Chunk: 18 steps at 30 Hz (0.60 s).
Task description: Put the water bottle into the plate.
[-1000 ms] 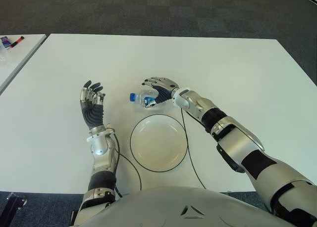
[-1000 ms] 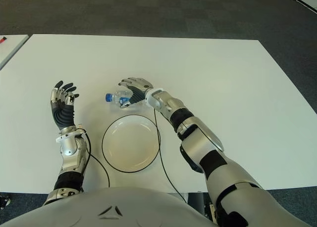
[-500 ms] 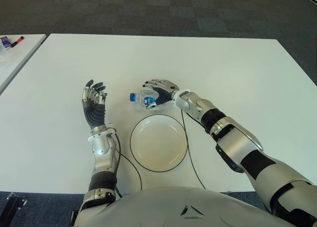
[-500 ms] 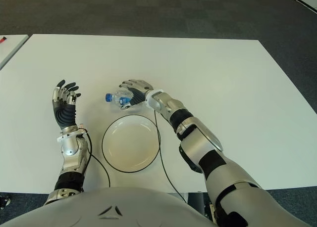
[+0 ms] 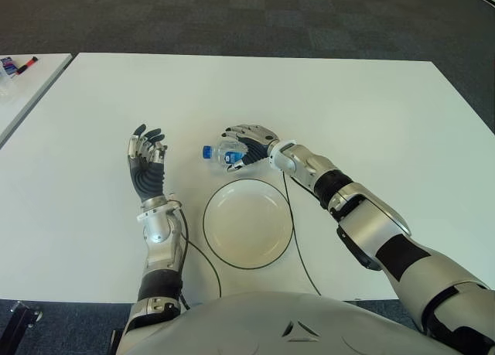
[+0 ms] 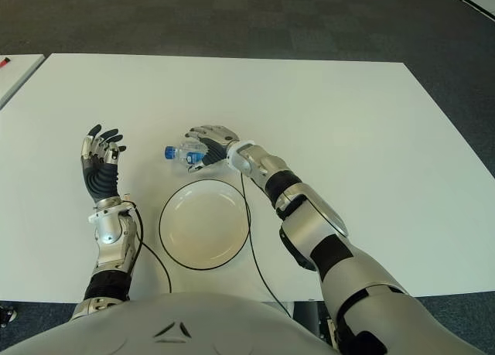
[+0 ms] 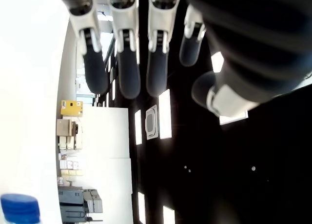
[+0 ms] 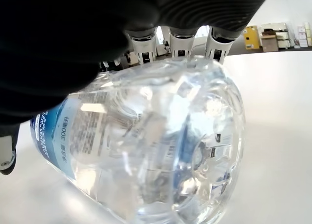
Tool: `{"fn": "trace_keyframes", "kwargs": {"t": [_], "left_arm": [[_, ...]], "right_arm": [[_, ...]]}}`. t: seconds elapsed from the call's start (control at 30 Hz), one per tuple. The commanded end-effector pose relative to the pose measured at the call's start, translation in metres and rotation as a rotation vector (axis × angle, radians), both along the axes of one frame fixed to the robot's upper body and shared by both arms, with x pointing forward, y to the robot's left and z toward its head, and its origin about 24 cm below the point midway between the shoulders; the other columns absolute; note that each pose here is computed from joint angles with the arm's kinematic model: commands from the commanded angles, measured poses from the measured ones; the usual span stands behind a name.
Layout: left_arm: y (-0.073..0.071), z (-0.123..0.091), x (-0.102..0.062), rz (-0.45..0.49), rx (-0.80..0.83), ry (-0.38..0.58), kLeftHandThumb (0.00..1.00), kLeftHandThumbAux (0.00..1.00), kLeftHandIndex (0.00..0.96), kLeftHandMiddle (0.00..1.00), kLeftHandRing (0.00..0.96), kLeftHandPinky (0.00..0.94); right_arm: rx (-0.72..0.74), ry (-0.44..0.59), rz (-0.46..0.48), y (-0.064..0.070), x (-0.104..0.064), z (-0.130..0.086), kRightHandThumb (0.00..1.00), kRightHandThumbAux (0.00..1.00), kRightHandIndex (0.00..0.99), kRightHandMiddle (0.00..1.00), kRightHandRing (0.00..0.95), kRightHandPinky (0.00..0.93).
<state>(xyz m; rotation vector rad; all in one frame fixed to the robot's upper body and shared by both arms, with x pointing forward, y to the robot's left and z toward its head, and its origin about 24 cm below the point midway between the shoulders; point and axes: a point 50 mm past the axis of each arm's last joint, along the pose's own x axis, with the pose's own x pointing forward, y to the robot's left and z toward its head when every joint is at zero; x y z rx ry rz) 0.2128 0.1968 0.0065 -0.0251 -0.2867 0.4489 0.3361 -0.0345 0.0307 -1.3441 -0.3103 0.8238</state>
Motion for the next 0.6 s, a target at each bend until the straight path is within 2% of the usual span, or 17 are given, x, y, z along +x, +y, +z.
{"fn": "trace_keyframes", "kwargs": {"t": [0.03, 0.6], "left_arm": [[-0.0017, -0.0018, -0.0024, 0.005, -0.021, 0.019, 0.608, 0.603, 0.184, 0.309, 0.324, 0.373], [-0.0053, 0.0030, -0.0032, 0.006, -0.038, 0.001, 0.618, 0.587, 0.188, 0.302, 0.314, 0.353]], "right_arm": [[-0.004, 0.000, 0.013, -0.0009, -0.0002, 0.0001, 0.369, 0.405, 0.032, 0.059, 0.086, 0.132], [-0.023, 0.022, 0.027, -0.0066, -0.0005, -0.0015, 0.369, 0.405, 0.038, 0.076, 0.108, 0.155]]}}
